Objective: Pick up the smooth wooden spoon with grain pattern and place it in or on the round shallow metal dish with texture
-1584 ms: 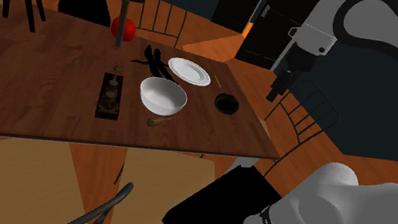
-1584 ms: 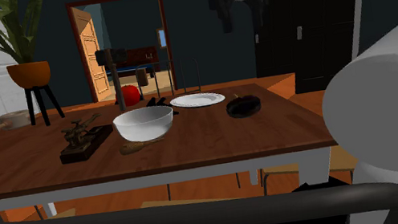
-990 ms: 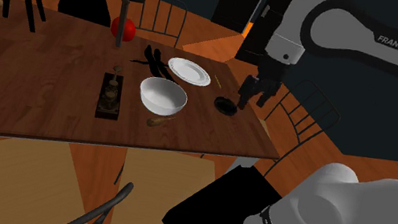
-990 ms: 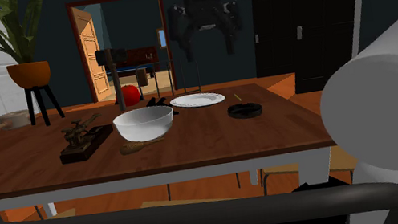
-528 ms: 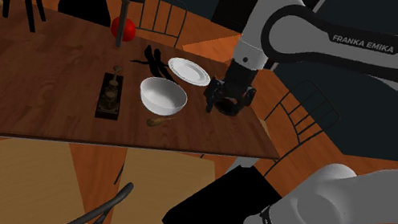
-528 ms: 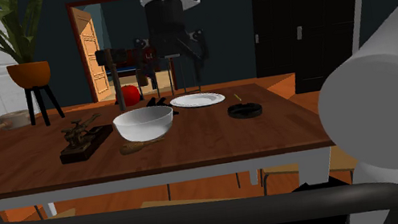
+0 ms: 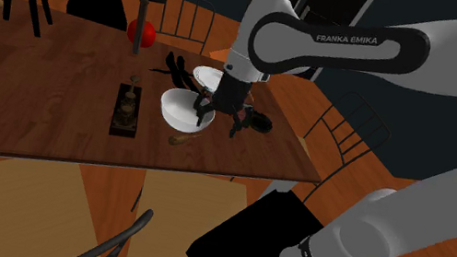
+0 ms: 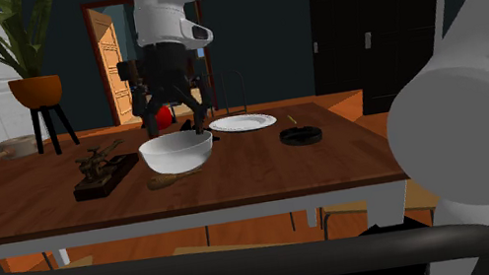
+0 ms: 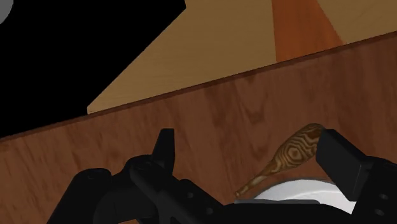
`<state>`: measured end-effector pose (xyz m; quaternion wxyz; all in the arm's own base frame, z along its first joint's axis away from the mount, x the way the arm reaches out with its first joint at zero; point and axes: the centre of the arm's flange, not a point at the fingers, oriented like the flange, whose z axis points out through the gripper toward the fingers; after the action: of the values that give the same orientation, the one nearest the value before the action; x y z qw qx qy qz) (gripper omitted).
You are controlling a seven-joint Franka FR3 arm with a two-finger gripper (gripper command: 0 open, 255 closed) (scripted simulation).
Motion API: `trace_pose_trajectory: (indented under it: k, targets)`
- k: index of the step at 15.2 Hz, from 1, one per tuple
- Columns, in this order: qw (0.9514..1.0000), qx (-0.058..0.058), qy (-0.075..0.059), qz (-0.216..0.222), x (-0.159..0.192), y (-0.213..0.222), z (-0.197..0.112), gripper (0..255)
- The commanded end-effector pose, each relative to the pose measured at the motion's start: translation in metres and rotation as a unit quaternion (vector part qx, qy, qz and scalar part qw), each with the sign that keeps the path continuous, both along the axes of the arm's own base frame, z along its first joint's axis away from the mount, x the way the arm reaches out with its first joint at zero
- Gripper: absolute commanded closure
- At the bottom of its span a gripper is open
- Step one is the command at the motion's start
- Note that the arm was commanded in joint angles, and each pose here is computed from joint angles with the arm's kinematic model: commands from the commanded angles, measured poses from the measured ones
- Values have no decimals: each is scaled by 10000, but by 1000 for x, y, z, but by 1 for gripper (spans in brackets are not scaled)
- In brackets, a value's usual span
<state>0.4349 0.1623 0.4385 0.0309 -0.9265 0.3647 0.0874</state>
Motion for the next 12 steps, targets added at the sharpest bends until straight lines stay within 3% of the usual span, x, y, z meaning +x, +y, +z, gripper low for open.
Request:
trace_pose_trajectory:
  k: [1,4,7,8,12]
  targets:
    - [9990,29,58,-432,18,14,-13,0]
    - [9945,65,138,-1035,47,27,-33,0]
    - [9863,101,218,-1634,77,37,-54,0]
    - [9843,108,233,-1748,83,38,-58,0]
    - [9843,108,233,-1748,80,42,-79,0]
